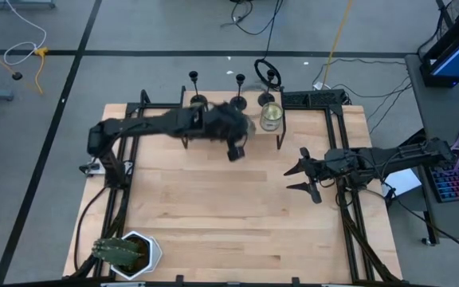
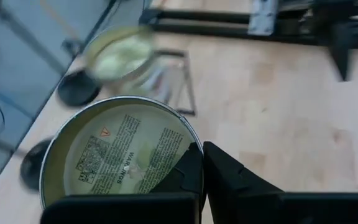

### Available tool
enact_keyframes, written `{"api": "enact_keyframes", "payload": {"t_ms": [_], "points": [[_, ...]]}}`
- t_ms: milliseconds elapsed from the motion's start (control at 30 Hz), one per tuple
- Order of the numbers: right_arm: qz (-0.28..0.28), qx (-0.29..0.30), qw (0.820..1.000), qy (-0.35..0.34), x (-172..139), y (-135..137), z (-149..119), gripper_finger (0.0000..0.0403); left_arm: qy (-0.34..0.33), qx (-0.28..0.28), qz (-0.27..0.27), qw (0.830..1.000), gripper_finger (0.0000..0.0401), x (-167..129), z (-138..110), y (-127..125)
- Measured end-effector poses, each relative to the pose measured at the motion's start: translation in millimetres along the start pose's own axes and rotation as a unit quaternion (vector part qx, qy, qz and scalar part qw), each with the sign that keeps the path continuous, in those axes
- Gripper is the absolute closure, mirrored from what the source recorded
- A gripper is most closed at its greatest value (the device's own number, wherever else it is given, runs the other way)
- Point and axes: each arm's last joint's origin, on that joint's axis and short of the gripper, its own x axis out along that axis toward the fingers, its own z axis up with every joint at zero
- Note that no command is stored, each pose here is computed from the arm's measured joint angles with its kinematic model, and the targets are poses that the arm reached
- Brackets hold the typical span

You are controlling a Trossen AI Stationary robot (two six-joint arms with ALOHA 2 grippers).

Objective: Pick & Place candle stick holders
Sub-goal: Put the scented candle on the shelf

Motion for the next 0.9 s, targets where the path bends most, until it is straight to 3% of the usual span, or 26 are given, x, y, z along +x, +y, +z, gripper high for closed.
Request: {"api": "enact_keyframes", "payload": {"t_ms": [133,267,667,900], "points": [[0.0,0.0,1.0,0.0,0,0,0,0.0202,0.027,-0.044,0.011,0.999,0.0395,8,-6,35],[0.0,0.0,1.0,0.002,0,0,0,0.0203,0.05,-0.058,0.027,0.997,0.0397,11,-12,54],[0.0,-0.001,1.0,0.003,0,0,0,0.0206,0.08,-0.083,0.017,0.993,0.0393,20,-28,70],[0.0,-0.001,1.0,0.003,0,0,0,0.0206,0.058,-0.09,0.013,0.994,0.0389,21,-24,76]]}}
